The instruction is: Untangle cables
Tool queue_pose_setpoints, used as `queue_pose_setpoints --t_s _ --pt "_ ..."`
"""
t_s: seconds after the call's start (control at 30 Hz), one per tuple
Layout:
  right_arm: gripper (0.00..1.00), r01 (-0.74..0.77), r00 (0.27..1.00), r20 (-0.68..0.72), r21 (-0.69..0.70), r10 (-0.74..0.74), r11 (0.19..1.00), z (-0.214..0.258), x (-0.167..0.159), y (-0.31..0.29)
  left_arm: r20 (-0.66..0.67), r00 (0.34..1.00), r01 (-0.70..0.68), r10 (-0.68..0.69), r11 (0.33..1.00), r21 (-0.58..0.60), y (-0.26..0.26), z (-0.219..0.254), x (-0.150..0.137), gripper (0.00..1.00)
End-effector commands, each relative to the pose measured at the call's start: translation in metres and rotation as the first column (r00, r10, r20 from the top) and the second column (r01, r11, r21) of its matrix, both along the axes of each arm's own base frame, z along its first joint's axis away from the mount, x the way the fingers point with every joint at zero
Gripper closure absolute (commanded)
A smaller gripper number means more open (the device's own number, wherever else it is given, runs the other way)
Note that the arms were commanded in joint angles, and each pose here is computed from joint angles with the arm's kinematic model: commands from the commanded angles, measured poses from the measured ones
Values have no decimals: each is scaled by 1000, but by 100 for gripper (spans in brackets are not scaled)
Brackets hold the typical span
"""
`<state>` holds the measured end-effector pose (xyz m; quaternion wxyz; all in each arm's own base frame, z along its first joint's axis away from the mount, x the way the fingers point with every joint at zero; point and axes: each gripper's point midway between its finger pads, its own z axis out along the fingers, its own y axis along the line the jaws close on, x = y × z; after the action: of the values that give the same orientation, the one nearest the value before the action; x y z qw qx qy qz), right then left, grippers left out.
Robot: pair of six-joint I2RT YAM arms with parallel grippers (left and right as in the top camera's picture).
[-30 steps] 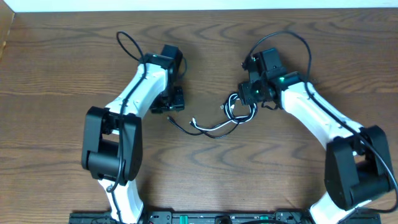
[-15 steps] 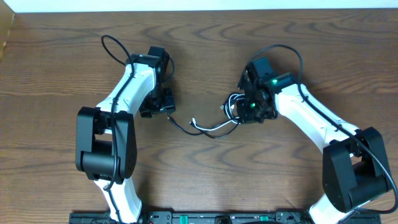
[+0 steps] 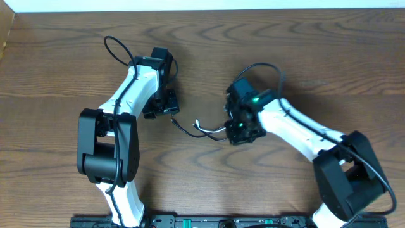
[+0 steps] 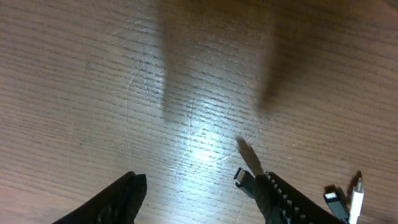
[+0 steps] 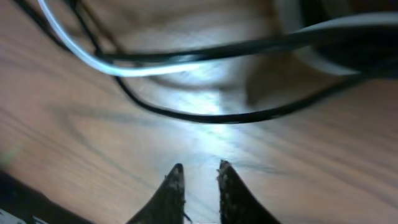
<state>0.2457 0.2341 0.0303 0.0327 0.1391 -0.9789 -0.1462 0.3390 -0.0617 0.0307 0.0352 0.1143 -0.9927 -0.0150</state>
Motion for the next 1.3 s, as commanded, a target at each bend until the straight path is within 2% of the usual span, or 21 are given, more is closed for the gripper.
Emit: queue_pose_setpoints --t_s 0.0,0.13,0.33,0.57,0.73,0.8,0.9,1.07,1.17,1.27 --pt "79 7 999 -39 -35 -8 999 -16 -11 5 9 1000 -13 13 1000 5 3 5 -1 38" --pt "76 11 999 -31 -25 -12 1000 -18 -7 7 10 1000 -13 12 1000 5 3 5 -1 38" --pt "78 22 1000 0 14 -22 1000 -17 4 13 11 1000 -13 12 1000 5 3 5 0 38" --pt "78 39 997 -61 -43 -42 998 -20 -10 1 -4 1000 -12 12 1000 8 3 5 -4 38" --pt "75 33 997 -74 -50 -37 998 -30 -10 2 6 1000 -13 13 1000 5 3 5 -2 38" --pt "71 5 996 -86 -21 -6 1000 -34 -10 6 8 1000 -13 13 1000 5 3 5 -1 38" --pt "71 -3 995 -99 31 6 1000 -35 -7 11 7 1000 -13 13 1000 5 3 5 -1 38" --pt "74 52 996 -75 170 -40 984 -26 19 22 8 1000 -13 13 1000 5 3 5 -1 38" --pt "78 118 993 -11 245 -119 962 -20 49 30 8 1000 -13 13 1000 5 3 5 -1 38" --pt "76 147 982 70 306 -177 941 -13 76 42 8 1000 -13 13 1000 5 3 5 -1 38"
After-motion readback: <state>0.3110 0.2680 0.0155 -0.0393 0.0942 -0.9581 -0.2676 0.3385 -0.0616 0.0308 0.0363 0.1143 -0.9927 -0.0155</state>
